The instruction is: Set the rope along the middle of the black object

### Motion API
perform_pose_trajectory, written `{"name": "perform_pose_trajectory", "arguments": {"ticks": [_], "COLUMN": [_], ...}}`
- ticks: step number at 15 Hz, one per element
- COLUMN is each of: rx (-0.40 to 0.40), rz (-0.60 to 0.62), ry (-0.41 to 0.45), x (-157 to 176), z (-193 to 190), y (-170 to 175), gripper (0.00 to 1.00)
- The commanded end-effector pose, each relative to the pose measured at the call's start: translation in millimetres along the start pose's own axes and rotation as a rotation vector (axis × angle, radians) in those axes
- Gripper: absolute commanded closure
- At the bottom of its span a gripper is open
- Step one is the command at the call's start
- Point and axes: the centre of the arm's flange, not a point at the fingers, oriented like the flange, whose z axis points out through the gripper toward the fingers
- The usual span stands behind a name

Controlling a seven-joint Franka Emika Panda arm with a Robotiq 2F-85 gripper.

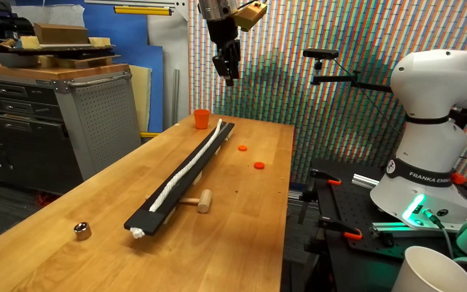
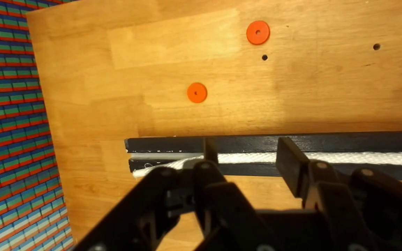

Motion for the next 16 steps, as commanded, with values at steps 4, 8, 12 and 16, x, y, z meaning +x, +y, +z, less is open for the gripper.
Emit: {"name": "perform_pose_trajectory", "arguments": {"ticks": [4,8,12,16], "rx": [-0.054,-0.168,-0.108,-0.115], "rz": [-0.019,-0.056,-0.078,0.070], "ry": [0.020,0.178,0.254,0.186], "x": [-1,43,100,147], "z": [14,50,92,131], "y": [-9,-13,13,57], "gripper": [0.17,0.00,0.00,0.00]}}
